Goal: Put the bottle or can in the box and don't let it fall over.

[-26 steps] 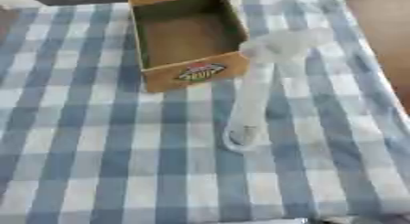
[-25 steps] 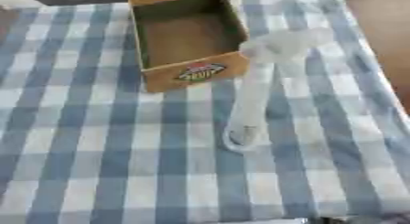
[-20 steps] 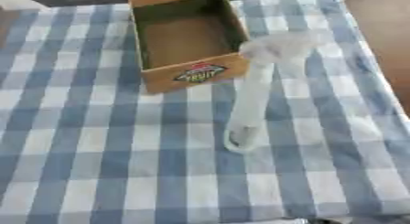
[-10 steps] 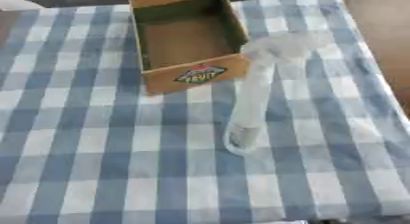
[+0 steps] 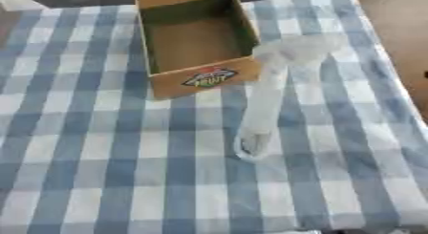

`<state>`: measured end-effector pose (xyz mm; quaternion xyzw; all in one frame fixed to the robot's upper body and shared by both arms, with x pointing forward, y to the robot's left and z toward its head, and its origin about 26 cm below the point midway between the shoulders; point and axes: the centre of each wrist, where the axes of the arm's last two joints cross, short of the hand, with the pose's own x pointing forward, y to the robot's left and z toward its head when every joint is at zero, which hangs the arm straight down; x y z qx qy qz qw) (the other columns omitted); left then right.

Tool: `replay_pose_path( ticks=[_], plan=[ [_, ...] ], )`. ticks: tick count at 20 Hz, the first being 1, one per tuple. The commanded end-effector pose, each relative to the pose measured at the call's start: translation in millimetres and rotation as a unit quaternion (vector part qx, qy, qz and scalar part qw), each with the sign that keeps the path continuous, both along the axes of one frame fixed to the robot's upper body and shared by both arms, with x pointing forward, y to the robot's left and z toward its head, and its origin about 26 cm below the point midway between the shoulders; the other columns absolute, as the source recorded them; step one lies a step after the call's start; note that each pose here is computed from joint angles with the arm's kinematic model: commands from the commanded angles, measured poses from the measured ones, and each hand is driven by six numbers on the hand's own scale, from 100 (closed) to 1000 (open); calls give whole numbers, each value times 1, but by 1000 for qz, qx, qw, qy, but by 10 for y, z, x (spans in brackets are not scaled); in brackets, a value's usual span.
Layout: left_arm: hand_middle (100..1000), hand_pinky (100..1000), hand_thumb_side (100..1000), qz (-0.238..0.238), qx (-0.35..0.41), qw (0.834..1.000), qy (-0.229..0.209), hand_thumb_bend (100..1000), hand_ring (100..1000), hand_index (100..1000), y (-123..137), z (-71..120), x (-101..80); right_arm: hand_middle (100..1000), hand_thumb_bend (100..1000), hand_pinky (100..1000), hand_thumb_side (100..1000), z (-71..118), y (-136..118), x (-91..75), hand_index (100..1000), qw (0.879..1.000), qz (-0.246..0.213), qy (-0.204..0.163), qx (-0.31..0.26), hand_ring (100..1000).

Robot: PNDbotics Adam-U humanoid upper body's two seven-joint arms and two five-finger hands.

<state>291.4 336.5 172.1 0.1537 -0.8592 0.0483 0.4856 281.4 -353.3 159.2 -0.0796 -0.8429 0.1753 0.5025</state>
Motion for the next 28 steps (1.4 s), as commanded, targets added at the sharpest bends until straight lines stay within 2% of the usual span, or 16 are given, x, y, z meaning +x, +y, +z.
replay_pose_path(
  ticks=[1,7,17,28],
  plan=[
    [712,1000,406,3,17,1000,-13,646,510,863,31,97,-19,1000,100,812,771,119,8,-45,936,998,19,-4,-57,976],
    [712,1000,406,1,17,1000,-12,647,510,862,25,96,-17,1000,100,812,764,63,91,-61,940,994,53,18,-94,977],
    [712,1000,405,-3,17,1000,-11,646,512,862,16,92,-13,1000,100,809,742,44,227,24,942,992,81,37,-85,978],
    [711,1000,405,-6,16,1000,-10,646,513,862,5,92,-8,1000,100,812,706,-2,429,137,938,988,105,57,-102,995]
  ],
)
